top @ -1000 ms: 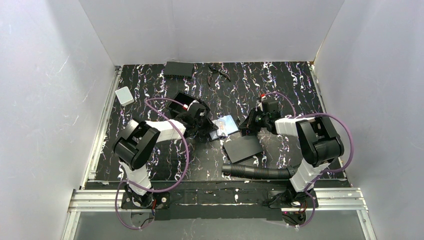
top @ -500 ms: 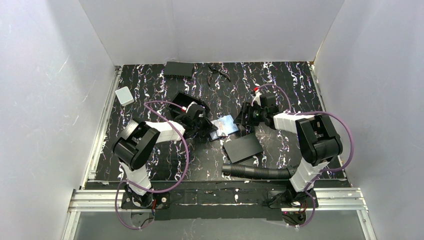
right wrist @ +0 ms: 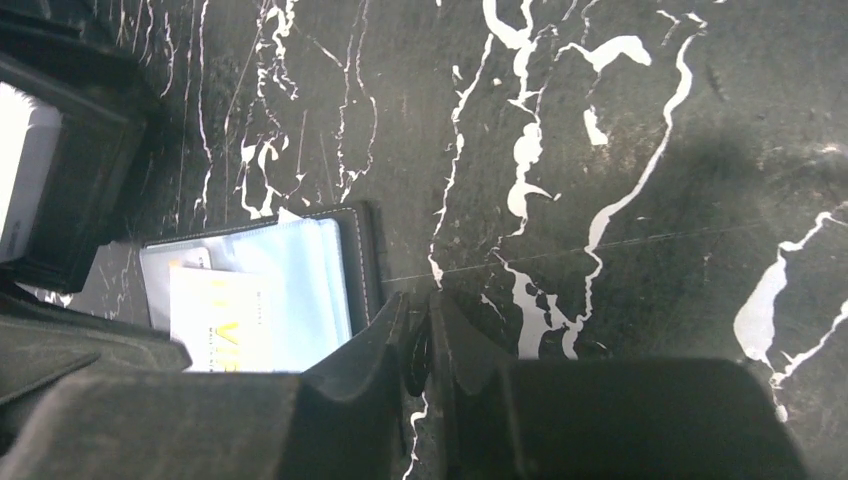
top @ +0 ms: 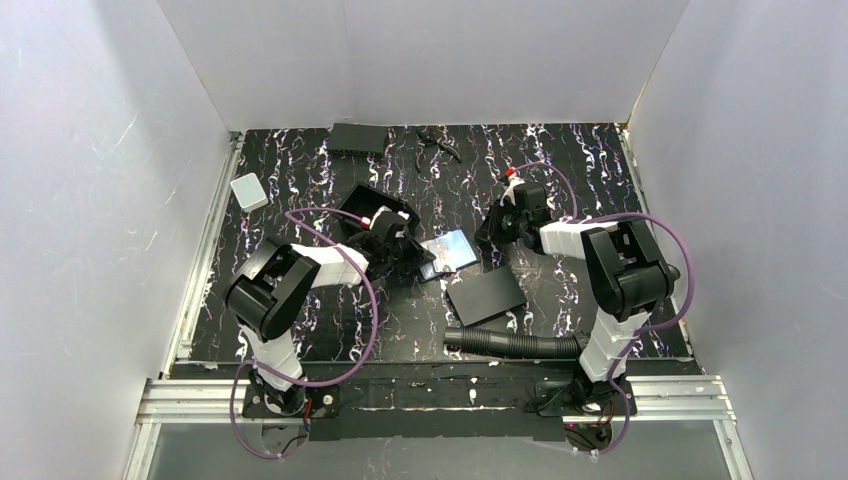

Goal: Put the credit cards into the card holder
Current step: Insert the credit card into the card holder.

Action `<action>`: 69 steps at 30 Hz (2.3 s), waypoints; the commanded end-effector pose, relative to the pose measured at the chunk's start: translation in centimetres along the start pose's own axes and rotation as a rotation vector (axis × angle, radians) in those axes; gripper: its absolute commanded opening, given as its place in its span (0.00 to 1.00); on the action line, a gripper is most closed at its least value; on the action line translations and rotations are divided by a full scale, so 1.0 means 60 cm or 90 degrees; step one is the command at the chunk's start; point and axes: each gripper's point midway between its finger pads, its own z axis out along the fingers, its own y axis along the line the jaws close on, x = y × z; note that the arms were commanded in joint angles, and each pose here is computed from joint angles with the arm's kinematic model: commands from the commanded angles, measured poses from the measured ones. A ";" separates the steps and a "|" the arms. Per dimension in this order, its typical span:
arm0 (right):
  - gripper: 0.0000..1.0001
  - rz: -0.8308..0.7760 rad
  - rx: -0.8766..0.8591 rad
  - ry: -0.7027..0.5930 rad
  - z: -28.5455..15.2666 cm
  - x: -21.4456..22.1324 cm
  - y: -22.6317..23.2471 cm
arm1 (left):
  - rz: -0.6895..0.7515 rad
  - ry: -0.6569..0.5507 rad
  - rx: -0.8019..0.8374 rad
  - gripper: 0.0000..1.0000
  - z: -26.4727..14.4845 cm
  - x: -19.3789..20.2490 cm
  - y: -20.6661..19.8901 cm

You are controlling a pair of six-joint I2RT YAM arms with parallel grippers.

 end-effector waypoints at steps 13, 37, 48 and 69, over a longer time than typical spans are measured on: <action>0.01 0.034 0.067 0.023 -0.010 0.041 -0.034 | -0.014 -0.084 -0.024 0.00 -0.006 -0.039 0.022; 0.01 0.062 0.038 0.024 -0.011 0.045 -0.018 | 0.001 -0.046 0.049 0.00 0.030 -0.003 -0.015; 0.01 0.060 0.025 0.021 -0.013 0.038 -0.010 | 0.087 0.000 0.025 0.31 0.005 0.013 -0.016; 0.01 0.056 0.010 0.025 -0.015 0.038 -0.001 | 0.161 -0.023 -0.069 0.56 -0.013 -0.008 -0.060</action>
